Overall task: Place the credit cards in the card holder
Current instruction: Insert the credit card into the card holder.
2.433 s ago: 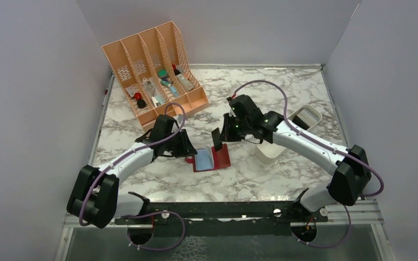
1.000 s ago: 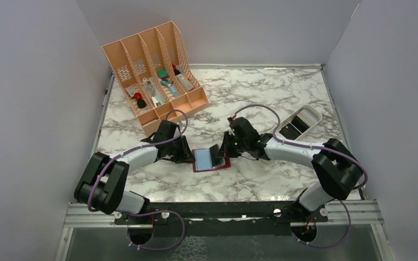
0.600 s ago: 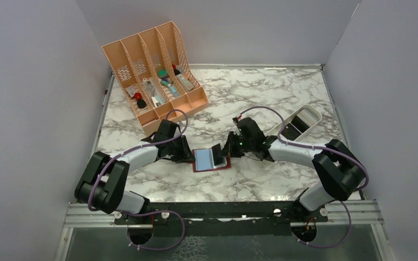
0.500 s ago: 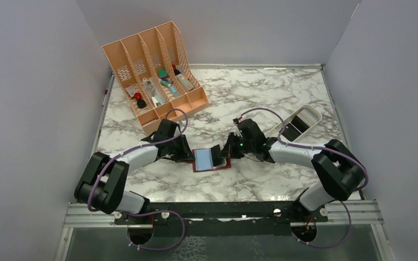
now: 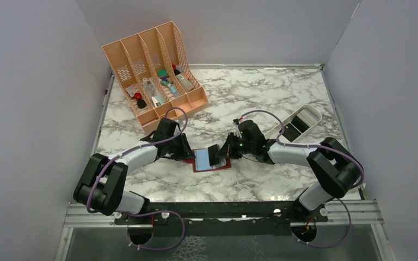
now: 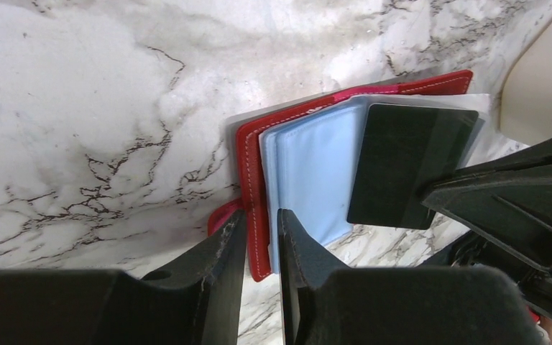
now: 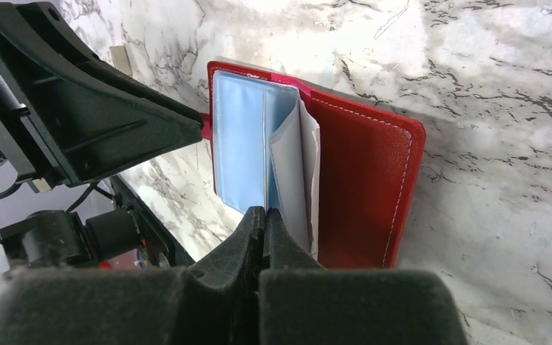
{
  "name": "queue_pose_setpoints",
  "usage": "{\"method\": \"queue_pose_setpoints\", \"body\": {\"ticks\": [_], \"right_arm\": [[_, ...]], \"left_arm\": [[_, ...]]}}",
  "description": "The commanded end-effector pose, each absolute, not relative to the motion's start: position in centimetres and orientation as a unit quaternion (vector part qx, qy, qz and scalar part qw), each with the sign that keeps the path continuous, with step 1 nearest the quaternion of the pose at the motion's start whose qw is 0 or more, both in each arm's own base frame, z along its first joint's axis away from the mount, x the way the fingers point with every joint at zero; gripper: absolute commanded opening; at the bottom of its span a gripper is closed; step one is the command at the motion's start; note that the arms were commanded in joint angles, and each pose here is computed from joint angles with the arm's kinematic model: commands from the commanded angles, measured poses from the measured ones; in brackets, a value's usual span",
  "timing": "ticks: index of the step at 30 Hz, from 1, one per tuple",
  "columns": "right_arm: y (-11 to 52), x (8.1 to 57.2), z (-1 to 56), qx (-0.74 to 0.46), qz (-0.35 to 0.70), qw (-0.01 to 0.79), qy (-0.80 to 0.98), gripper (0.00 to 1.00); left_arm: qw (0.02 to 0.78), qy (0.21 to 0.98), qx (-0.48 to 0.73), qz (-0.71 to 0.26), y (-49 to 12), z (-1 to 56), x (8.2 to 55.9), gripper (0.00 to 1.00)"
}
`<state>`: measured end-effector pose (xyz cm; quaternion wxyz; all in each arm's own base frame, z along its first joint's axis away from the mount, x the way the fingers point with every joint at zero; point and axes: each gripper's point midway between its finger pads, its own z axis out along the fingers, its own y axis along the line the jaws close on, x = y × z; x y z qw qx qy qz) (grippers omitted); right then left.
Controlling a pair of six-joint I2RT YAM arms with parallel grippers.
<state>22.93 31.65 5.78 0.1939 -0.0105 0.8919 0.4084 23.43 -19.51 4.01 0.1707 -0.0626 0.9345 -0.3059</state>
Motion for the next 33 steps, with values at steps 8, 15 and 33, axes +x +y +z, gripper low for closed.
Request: {"method": "queue_pose_setpoints", "body": {"ticks": [8, 15, 33], "right_arm": [[30.7, 23.6, 5.1, 0.006, 0.404, 0.203, 0.892, 0.01], [30.9, 23.7, 5.3, 0.005, 0.417, 0.203, 0.886, 0.01], [30.9, 22.8, 3.7, 0.003, 0.430, 0.185, 0.884, 0.01]], "left_arm": [[0.156, 0.944, -0.065, -0.283, -19.0, 1.5, 23.4, 0.24], [0.155, 0.946, -0.065, -0.278, -18.9, 1.2, 23.2, 0.24], [0.153, 0.948, -0.065, -0.273, -18.8, 0.9, 23.2, 0.23]]}}
